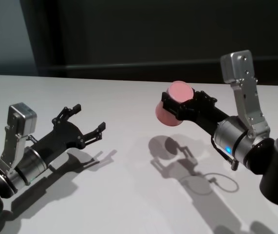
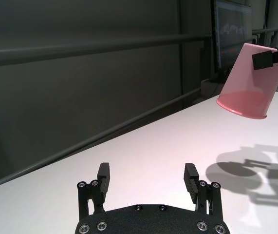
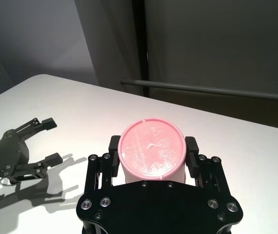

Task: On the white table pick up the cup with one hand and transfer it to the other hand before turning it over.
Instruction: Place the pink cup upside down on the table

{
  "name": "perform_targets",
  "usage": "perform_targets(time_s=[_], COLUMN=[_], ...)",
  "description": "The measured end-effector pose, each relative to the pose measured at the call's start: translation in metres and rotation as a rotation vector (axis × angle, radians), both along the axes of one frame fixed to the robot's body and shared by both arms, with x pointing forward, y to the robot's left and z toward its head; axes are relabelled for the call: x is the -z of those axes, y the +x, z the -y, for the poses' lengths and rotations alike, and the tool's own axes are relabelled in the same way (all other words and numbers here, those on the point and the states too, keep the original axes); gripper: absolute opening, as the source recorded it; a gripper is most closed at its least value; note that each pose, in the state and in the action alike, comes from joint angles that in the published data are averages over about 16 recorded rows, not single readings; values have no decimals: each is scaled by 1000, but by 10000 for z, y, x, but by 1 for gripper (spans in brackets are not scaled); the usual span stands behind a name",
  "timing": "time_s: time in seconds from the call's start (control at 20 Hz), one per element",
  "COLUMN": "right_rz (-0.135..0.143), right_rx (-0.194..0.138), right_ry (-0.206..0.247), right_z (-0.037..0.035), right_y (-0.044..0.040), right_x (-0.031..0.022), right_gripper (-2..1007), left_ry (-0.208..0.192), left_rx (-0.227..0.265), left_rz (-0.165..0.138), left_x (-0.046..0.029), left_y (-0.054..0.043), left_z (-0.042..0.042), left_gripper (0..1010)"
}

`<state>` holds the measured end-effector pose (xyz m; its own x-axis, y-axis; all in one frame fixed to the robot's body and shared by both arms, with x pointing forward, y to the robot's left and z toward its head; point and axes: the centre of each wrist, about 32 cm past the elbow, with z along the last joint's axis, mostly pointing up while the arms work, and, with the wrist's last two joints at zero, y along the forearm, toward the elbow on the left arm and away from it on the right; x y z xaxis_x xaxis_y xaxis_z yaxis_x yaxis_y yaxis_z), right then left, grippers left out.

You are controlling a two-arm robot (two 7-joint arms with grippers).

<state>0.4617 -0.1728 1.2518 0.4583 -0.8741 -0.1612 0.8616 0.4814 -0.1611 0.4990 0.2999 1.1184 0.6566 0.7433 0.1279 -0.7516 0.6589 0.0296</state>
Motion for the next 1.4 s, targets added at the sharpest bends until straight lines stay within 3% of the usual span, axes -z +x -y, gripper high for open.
perform_targets(time_s=[0.95,1.4], right_rz=[-129,-172], right_rx=[-30,-34], right_ry=[-115,-165], right_z=[-153,-181], right_y=[73,89], right_x=[352,475], right_gripper=[769,769], left_ry=[0,0], left_rx=[0,0], left_rz=[0,0], left_x=[0,0], left_y=[0,0], left_z=[0,0], left_gripper=[1003,1003])
